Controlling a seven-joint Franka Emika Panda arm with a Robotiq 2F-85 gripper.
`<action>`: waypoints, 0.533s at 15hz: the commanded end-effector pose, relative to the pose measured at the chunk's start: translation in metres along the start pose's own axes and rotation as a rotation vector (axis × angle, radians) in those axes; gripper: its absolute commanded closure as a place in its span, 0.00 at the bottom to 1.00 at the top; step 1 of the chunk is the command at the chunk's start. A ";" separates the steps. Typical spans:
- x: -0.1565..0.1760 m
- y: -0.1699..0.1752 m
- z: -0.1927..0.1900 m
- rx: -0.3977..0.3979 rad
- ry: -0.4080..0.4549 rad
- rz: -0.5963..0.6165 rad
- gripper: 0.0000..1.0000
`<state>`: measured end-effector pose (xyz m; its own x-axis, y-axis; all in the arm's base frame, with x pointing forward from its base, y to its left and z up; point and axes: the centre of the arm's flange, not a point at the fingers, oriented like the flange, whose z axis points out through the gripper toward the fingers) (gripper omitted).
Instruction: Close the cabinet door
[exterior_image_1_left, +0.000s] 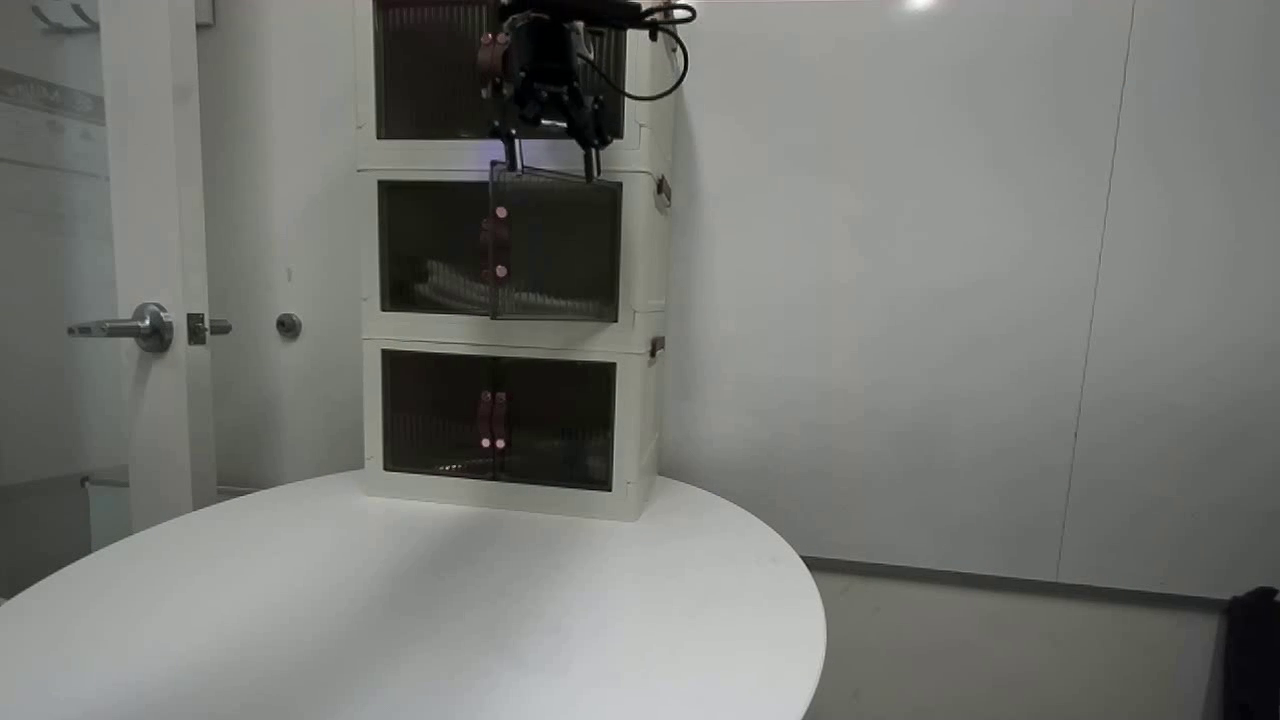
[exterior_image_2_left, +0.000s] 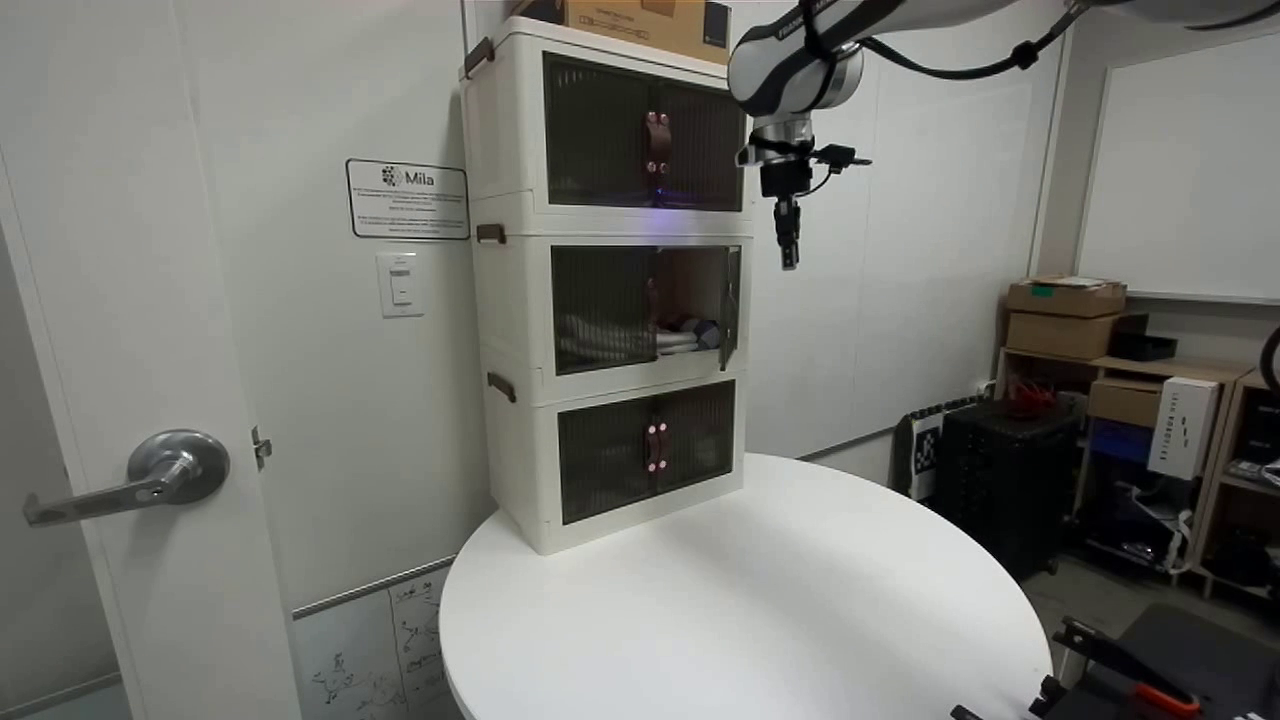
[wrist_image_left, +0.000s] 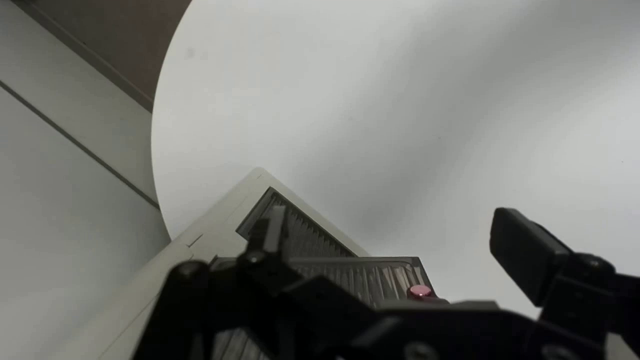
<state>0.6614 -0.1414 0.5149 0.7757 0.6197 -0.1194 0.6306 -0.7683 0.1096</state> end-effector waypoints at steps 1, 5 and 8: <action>0.034 0.032 0.004 -0.018 0.027 -0.083 0.00; 0.062 0.043 0.031 -0.044 0.081 -0.072 0.00; 0.085 0.046 0.052 -0.071 0.117 -0.084 0.00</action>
<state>0.7202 -0.1348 0.4712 0.7282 0.6822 -0.0658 0.6828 -0.7138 0.1561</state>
